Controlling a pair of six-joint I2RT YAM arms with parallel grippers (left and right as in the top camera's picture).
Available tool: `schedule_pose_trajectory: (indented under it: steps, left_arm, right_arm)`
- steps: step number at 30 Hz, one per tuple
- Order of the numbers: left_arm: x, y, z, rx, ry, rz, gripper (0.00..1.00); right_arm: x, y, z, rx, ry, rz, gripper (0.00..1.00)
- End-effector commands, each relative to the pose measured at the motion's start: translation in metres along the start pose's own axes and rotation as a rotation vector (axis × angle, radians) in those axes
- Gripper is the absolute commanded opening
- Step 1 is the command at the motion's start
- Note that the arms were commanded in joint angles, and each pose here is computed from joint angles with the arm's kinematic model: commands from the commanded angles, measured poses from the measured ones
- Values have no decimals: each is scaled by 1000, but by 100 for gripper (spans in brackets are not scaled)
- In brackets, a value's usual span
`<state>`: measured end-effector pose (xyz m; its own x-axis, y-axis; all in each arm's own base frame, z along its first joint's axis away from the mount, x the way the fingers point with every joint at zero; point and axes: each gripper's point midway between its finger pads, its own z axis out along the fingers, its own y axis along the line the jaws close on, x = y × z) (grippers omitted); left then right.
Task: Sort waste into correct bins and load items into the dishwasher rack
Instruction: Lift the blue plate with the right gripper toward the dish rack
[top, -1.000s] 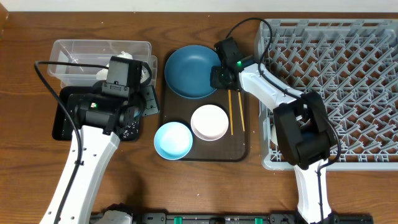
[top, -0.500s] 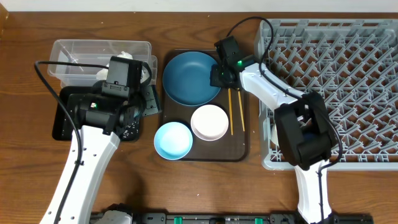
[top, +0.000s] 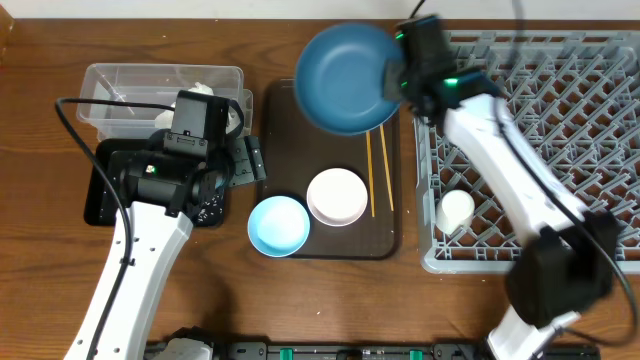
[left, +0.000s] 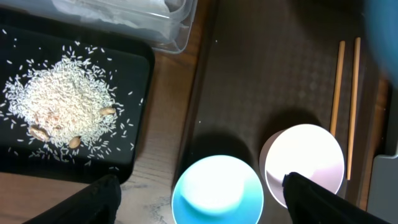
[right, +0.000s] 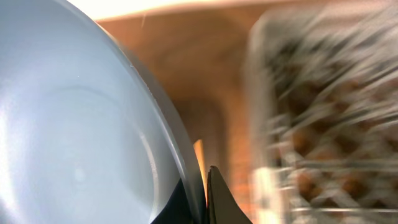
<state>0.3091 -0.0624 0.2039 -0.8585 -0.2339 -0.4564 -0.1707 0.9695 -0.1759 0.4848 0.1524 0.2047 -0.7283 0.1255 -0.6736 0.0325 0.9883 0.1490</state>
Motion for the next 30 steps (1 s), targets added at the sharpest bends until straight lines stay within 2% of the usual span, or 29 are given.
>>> schedule_pose_trajectory:
  steps: [1,8,13,15,23,30]
  left_arm:
    - [-5,1,-2,-7,-9,6,87]
    - [-5,1,-2,-7,-9,6,88]
    - [-5,1,-2,-7,-9,6,89]
    - [-5,1,-2,-7,-9,6,89]
    - [-5,1,-2,-7,-9,6,89]
    - [-5,1,-2,-7,-9,6,89]
  right_arm:
    - [-46,-44,-51,156,-164,-78,1]
    - [-88,-121,-135,520,-326,-180,1]
    - [-91,-179,-181,932,-287,-263,1]
    - [-89,-197,-188,1035,-240,-294,1]
    - [-82,-259,-178,1177,-78,-320,1]
    - [-85,-288,-163,1205,12,-397,1]
